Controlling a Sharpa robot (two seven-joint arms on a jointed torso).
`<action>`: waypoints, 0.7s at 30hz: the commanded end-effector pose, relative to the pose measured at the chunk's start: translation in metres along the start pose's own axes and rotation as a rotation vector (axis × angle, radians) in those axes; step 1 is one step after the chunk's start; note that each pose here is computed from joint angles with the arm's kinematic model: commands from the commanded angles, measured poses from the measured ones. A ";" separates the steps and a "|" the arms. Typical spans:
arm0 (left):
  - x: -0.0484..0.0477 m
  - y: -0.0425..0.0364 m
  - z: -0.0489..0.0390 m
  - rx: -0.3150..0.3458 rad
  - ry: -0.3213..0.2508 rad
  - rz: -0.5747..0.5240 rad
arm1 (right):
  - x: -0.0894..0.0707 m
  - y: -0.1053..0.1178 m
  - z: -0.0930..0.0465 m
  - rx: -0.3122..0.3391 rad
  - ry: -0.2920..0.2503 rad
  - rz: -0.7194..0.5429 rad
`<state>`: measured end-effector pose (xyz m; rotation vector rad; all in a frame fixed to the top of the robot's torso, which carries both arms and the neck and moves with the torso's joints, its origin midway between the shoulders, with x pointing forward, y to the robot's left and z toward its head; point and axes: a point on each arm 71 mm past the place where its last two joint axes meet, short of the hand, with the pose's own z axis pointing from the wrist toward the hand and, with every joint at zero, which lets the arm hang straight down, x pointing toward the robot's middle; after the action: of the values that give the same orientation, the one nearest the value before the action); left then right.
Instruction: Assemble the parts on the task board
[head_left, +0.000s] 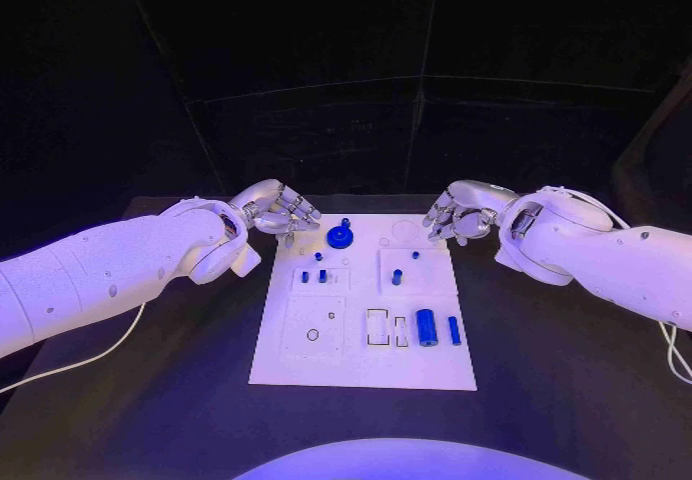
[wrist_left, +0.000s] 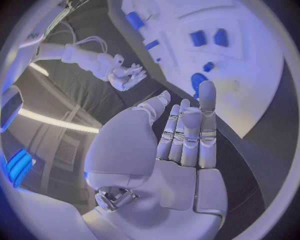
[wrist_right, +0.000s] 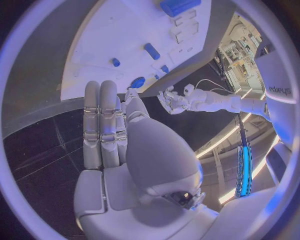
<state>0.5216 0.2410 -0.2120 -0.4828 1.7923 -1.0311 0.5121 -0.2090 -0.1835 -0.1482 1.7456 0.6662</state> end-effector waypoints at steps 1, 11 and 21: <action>-0.0084 -0.0092 -0.0041 0.119 -0.154 -0.457 | 0.008 0.001 0.000 0.010 0.018 -0.214; 0.0008 -0.0182 -0.0110 0.195 -0.164 -0.657 | 0.025 0.006 0.005 -0.001 0.042 -0.281; 0.0033 -0.0186 -0.0133 0.196 -0.157 -0.678 | 0.038 0.009 0.009 -0.006 0.072 -0.281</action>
<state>0.5061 0.2334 -0.1994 -1.0345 1.4323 -1.5230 0.5046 -0.1880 -0.2168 -0.3925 1.7490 0.4901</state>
